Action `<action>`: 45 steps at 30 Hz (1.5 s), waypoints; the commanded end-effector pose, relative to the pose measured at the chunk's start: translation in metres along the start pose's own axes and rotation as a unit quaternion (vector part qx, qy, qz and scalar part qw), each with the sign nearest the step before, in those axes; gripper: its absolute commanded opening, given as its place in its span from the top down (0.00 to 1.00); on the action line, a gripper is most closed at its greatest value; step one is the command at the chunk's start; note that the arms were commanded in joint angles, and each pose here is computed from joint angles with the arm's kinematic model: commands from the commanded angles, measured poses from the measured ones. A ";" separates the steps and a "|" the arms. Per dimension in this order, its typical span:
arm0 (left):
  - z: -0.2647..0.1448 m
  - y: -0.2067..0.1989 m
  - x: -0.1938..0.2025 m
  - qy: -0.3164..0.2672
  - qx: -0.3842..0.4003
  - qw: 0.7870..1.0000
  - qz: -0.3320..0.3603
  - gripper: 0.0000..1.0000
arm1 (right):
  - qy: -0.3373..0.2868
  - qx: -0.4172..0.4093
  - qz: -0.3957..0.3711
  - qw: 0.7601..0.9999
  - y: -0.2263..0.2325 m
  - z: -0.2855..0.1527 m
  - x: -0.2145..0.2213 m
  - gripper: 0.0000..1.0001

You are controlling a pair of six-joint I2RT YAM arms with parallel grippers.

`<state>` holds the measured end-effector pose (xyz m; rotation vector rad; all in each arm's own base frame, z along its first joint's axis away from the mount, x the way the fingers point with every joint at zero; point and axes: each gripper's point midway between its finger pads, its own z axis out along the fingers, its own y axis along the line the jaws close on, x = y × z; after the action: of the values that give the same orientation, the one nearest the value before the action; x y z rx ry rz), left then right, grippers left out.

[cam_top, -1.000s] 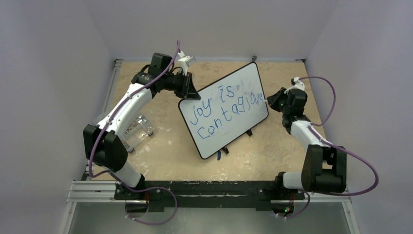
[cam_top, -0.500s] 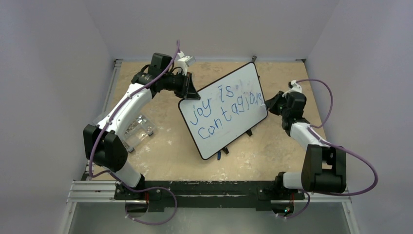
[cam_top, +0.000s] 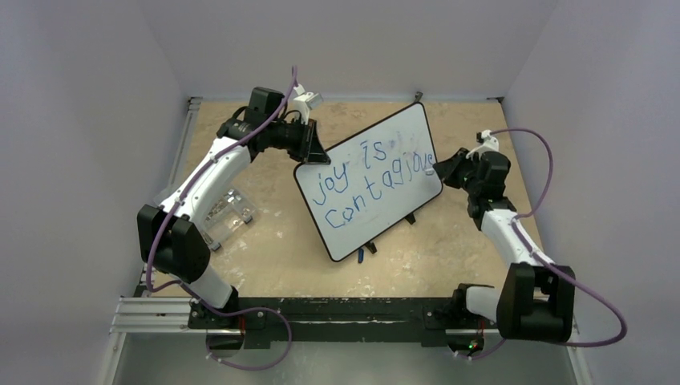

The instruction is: Write a sentence on the whiteboard

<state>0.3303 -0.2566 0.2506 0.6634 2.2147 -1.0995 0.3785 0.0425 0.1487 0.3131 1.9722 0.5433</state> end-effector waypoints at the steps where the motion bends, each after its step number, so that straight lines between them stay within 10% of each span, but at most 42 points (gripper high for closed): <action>1: -0.011 0.003 -0.021 -0.038 -0.030 0.996 0.069 1.00 | -0.033 -0.014 -0.011 0.999 0.018 -0.025 -0.020 1.00; 17: -0.009 0.028 0.000 -0.022 -0.078 0.988 0.131 1.00 | -0.108 -0.039 -0.022 0.993 0.053 -0.082 -0.058 1.00; 45: -0.002 0.052 0.029 0.019 -0.106 0.979 0.174 0.65 | -0.125 -0.049 -0.025 0.991 0.060 -0.098 -0.059 1.00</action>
<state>0.3392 -0.2174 0.1996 0.8763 2.1704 -0.6957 0.3157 0.0463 0.2447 0.2621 1.7543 0.5474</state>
